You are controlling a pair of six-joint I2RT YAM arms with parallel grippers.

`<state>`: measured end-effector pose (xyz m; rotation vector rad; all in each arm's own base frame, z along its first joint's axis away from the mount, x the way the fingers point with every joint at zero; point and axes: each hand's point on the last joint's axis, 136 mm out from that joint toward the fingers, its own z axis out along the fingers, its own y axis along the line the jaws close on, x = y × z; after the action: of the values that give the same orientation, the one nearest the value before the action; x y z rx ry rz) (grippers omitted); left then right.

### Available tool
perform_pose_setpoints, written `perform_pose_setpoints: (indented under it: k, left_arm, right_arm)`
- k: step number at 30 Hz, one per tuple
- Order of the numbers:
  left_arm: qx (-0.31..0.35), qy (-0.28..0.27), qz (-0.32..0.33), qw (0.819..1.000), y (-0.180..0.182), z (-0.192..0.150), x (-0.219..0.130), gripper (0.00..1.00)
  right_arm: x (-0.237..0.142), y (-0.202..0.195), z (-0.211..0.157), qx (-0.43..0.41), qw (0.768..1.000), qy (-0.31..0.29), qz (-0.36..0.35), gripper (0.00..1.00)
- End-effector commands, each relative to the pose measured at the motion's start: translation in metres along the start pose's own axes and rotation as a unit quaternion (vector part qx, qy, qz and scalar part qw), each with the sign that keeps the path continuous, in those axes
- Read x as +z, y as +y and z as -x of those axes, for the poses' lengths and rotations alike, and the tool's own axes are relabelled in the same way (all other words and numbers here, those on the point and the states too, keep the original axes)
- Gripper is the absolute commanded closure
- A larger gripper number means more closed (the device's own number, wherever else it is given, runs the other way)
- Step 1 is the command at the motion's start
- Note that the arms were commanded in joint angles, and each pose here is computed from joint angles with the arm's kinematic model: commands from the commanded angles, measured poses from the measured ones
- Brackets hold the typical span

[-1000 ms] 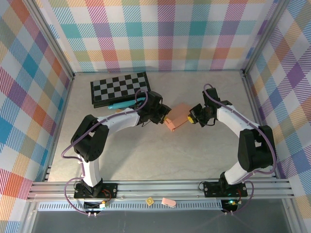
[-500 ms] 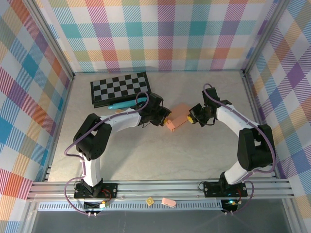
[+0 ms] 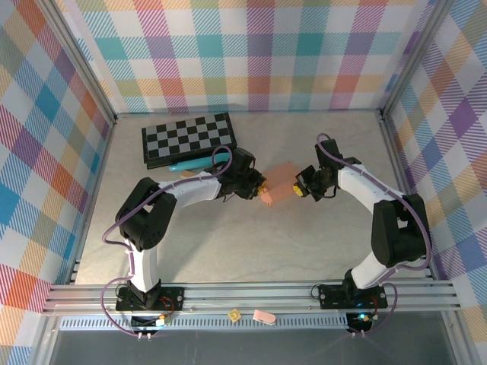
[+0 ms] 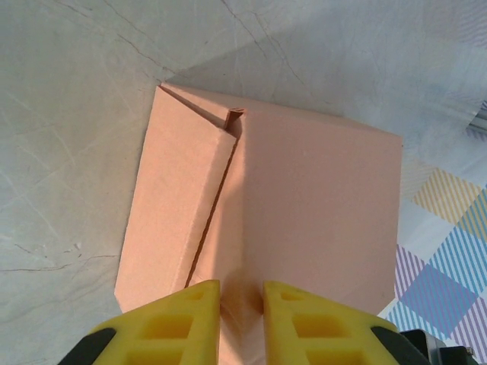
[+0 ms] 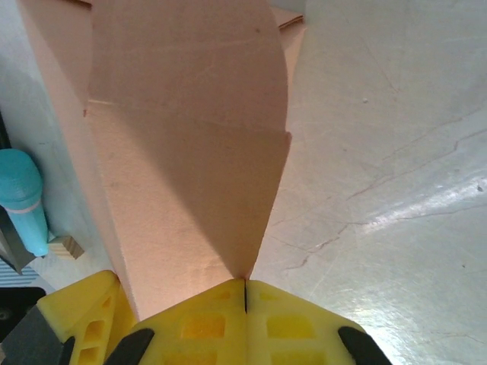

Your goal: Fold the paper box

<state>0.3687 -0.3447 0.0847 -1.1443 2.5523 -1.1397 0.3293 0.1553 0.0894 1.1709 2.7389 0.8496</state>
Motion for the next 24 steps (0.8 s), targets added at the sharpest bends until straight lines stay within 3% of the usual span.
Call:
perform_pose_setpoints:
  k: [1, 4, 10, 15, 20, 24]
  left_arm:
    - [-0.004, 0.006, 0.007, 1.0, 0.009, 0.003, 0.007, 0.8]
    - [0.013, -0.004, 0.024, 1.0, 0.011, 0.009, 0.001, 0.81]
    - [0.049, -0.003, 0.048, 0.998, 0.011, 0.017, -0.006, 0.8]
    - [0.089, -0.007, 0.047, 0.995, -0.007, 0.017, -0.018, 0.64]
    - [0.104, -0.015, 0.044, 0.994, -0.021, 0.018, -0.031, 0.59]
    - [0.094, 0.0, 0.036, 0.995, -0.023, 0.011, -0.033, 0.58]
  right_arm:
    - [0.005, -0.018, -0.007, 0.003, 0.999, 0.013, -0.037, 0.98]
    - [0.002, -0.021, -0.007, 0.005, 0.999, 0.01, -0.048, 0.96]
    - [-0.022, -0.002, -0.003, -0.04, 0.998, -0.011, -0.042, 0.65]
    - [-0.059, 0.022, 0.006, -0.113, 0.991, -0.053, -0.042, 0.46]
    - [-0.081, 0.043, 0.021, -0.164, 0.983, -0.081, -0.033, 0.4]
    - [-0.072, 0.067, 0.041, -0.206, 0.977, -0.058, -0.008, 0.42]
